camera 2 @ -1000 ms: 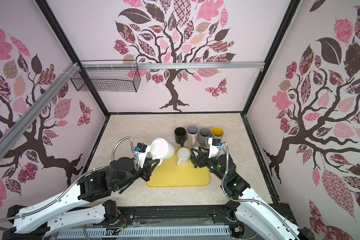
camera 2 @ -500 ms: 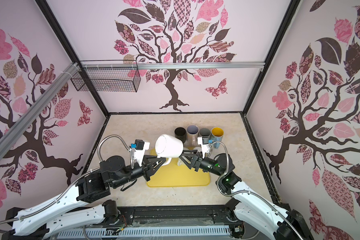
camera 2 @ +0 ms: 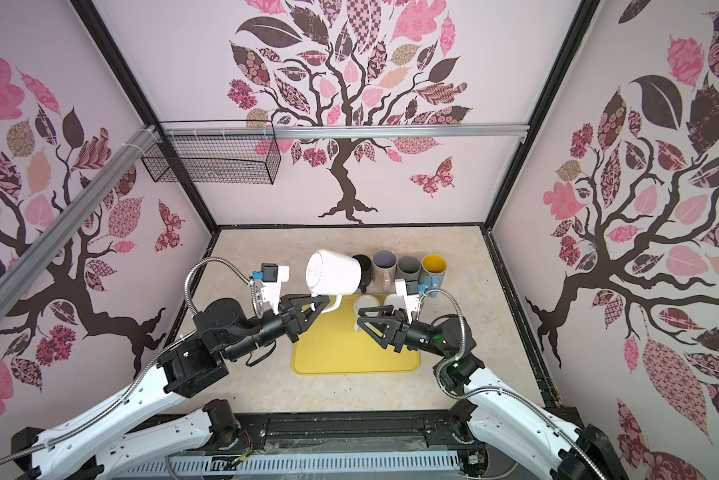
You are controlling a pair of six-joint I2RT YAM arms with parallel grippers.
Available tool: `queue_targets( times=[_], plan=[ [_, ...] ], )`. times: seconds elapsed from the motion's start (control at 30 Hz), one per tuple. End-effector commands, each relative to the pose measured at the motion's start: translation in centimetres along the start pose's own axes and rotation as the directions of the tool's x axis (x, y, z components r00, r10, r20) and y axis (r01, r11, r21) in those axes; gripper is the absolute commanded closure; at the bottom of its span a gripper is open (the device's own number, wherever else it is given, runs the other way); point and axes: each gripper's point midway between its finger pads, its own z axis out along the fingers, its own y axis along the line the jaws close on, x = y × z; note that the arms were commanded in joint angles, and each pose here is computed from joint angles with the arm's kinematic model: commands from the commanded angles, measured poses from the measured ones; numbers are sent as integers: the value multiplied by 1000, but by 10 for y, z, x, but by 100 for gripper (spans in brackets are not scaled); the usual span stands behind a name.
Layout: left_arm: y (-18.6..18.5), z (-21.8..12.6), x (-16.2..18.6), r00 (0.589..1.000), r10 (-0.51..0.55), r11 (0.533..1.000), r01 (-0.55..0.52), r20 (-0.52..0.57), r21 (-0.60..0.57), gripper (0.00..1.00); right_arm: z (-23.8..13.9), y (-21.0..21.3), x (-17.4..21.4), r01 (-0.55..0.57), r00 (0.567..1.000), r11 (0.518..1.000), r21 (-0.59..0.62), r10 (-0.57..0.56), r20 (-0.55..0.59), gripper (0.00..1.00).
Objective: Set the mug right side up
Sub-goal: 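Raise the white mug with the left gripper while the right gripper grasps its side, then open the left gripper off the white mug while the right gripper holds it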
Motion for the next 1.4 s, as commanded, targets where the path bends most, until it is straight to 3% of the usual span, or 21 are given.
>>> queue_targets(
  times=[0.0,0.4,0.73,1.07,1.37],
  plan=[
    [-29,-2,-22,994,-72,982,56,86,179,100,4,21,-11,30,999,996,-79,-28,18,43],
    [-35,10,-5,975,-217,927,190,49,322,100,21,21,-31,2,998,994,-112,4,60,47],
    [-34,13,12,966,-258,898,241,-3,368,100,30,23,-53,-37,989,986,-161,60,137,54],
    [-35,17,31,970,-235,895,239,-55,377,100,41,20,-65,-81,982,980,-184,109,153,61],
    [-29,22,43,972,-218,910,235,-88,341,100,49,23,-70,-79,985,977,-197,107,137,72]
  ],
)
